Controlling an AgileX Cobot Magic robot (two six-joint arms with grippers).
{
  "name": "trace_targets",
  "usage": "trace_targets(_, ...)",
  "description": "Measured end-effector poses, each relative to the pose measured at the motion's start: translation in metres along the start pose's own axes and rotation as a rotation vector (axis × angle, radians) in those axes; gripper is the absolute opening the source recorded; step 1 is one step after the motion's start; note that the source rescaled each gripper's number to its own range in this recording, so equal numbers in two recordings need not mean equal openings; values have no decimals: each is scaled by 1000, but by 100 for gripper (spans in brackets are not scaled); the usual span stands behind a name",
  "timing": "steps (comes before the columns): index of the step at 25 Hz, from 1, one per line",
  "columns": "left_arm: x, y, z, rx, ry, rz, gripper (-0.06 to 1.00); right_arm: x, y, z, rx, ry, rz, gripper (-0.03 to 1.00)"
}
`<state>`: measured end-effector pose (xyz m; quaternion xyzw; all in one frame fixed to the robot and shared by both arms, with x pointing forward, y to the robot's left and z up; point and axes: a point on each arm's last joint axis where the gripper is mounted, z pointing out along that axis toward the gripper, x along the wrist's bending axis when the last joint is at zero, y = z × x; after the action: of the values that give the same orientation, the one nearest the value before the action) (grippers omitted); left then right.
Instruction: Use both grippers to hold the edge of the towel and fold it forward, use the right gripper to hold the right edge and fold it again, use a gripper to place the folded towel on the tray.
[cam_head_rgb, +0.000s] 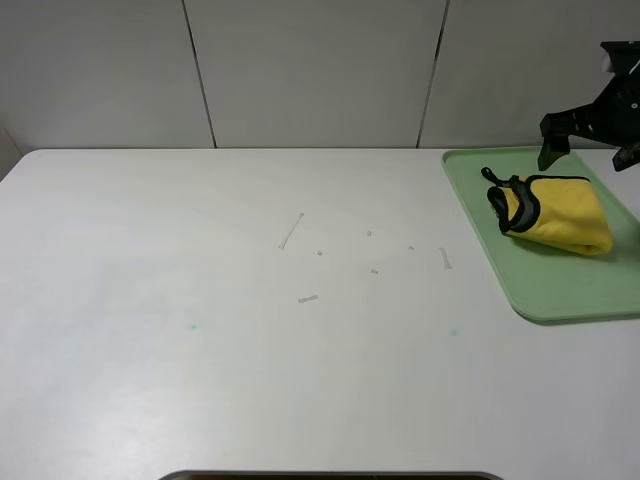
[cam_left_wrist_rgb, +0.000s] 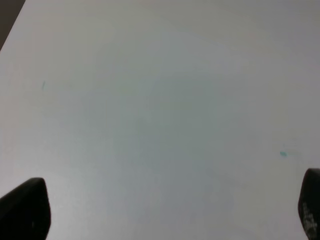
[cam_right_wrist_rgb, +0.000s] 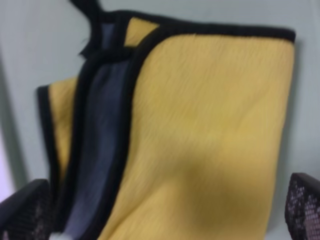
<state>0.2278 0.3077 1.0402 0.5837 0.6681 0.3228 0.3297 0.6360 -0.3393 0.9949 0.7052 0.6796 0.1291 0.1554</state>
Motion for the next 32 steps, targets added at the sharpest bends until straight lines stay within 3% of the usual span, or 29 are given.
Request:
trace_targets(15, 0, 0, 0, 0, 0, 0, 100, 9, -32, -80, 224, 87, 41, 100)
trace_targets(23, 0, 0, 0, 0, 0, 0, 100, 10, -50, -127, 143, 84, 86, 100)
trace_targets(32, 0, 0, 0, 0, 0, 0, 100, 15, -124, -158, 131, 83, 85, 100)
